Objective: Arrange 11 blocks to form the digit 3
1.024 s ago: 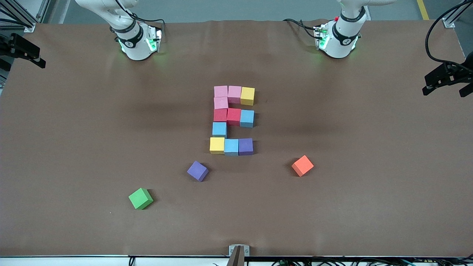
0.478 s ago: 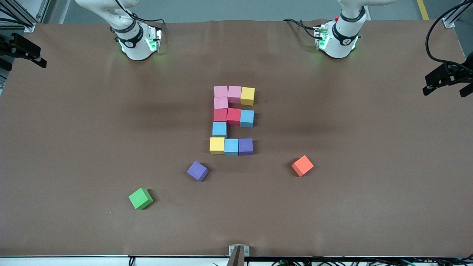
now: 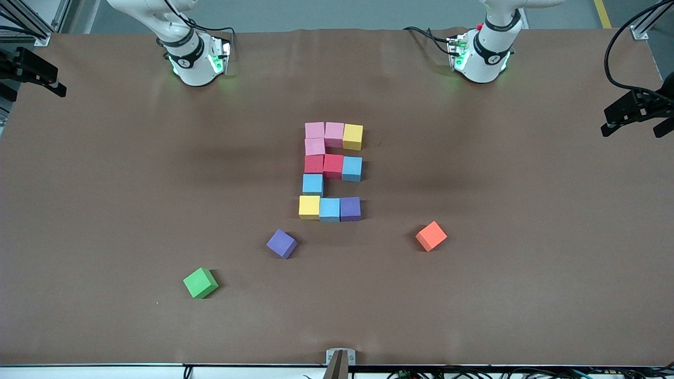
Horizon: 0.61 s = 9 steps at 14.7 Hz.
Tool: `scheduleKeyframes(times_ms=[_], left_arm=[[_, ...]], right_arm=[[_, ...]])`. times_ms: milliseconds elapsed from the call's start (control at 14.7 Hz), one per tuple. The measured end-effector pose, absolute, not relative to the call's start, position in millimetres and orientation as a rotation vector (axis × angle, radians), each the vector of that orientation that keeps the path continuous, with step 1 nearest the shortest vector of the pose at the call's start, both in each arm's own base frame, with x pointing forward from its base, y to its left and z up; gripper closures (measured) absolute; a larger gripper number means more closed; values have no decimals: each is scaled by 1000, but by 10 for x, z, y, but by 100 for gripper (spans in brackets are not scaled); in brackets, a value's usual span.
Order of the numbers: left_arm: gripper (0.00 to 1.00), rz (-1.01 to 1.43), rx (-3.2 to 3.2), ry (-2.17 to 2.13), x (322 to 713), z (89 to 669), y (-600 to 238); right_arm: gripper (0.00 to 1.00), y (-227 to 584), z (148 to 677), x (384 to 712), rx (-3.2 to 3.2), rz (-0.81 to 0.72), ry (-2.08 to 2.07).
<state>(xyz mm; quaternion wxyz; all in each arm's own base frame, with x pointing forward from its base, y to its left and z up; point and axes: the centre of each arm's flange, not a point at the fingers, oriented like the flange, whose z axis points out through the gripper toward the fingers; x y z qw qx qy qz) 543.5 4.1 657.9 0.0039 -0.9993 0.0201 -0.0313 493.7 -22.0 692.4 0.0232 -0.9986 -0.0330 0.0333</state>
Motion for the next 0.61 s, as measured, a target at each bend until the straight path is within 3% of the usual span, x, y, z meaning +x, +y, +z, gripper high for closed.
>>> scheduleKeyframes(times_ms=[614], left_arm=[[0, -93, -3132, 62, 5446, 6560, 34]], right_arm=[[0, -215, 6924, 4938, -3088, 102, -103]])
